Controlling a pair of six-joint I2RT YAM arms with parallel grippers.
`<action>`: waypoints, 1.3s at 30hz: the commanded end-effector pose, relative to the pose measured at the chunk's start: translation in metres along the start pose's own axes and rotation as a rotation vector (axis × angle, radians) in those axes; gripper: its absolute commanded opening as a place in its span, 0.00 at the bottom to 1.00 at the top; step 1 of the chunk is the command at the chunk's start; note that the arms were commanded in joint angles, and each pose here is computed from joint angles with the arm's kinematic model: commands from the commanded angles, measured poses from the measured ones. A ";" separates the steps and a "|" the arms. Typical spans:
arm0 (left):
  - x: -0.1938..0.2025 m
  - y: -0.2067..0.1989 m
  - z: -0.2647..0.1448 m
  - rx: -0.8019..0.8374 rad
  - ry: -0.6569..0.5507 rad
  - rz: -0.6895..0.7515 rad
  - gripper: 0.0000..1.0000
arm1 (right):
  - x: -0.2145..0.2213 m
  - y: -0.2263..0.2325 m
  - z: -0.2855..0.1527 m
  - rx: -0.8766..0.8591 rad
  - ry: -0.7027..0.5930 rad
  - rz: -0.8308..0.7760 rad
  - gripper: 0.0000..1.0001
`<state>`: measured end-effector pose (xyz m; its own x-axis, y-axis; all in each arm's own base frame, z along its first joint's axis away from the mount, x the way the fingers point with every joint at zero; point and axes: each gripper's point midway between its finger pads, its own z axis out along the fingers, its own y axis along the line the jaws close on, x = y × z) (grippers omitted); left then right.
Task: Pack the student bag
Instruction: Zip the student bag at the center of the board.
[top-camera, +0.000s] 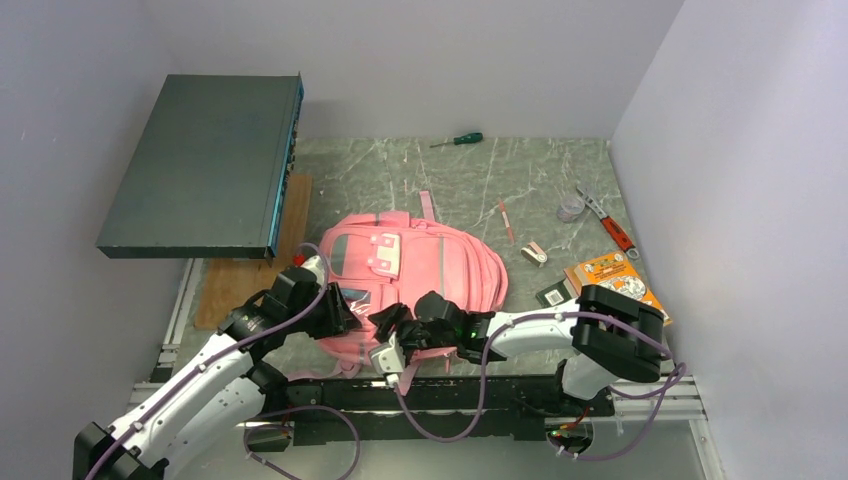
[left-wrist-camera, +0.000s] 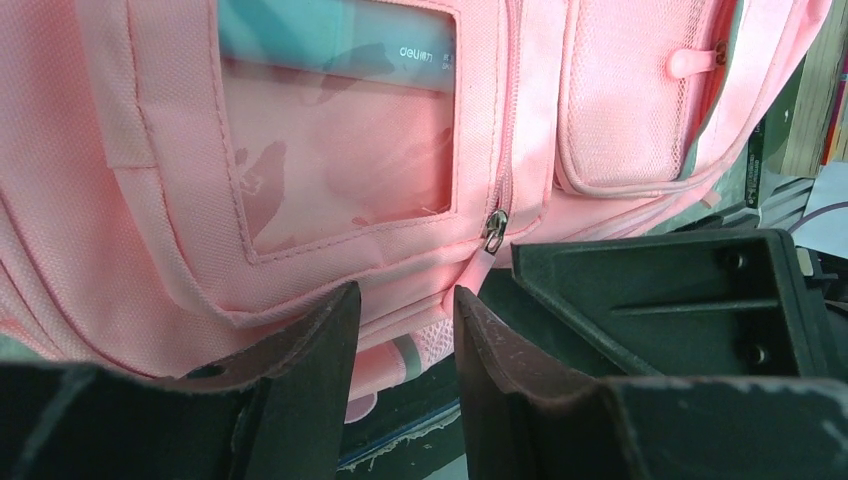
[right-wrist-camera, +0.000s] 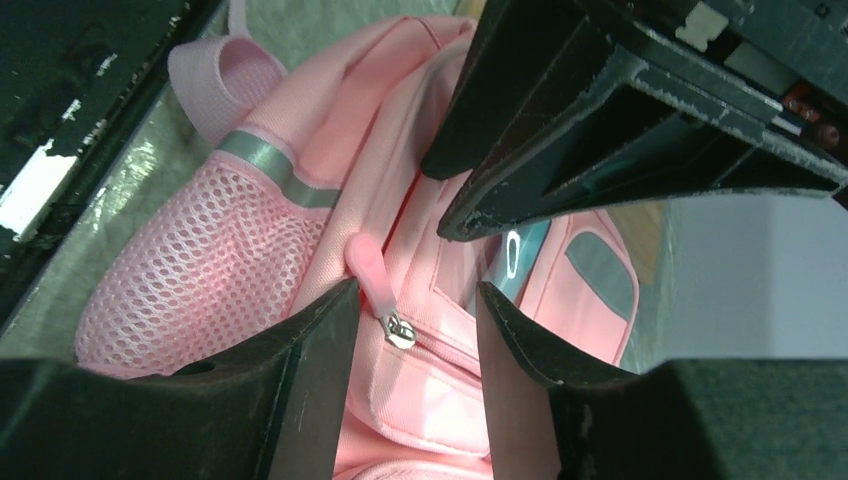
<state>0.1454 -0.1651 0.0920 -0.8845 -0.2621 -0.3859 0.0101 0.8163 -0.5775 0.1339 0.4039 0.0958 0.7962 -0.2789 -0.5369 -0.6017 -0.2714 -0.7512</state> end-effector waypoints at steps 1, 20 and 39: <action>0.000 0.006 0.001 -0.027 -0.012 -0.019 0.44 | -0.014 0.013 0.008 -0.096 -0.059 -0.014 0.48; 0.001 0.021 -0.004 -0.075 -0.060 -0.053 0.40 | 0.009 0.053 0.029 -0.285 0.056 0.069 0.23; 0.006 0.038 0.011 -0.150 -0.034 -0.073 0.28 | -0.044 -0.003 0.001 0.023 -0.229 0.745 0.00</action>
<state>0.1392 -0.1510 0.0743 -0.8775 -0.3170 -0.3598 -0.0804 0.8370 -0.5412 0.1265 0.4133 0.0879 0.4515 -0.3362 -0.8265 -0.8904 -0.1105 -0.4415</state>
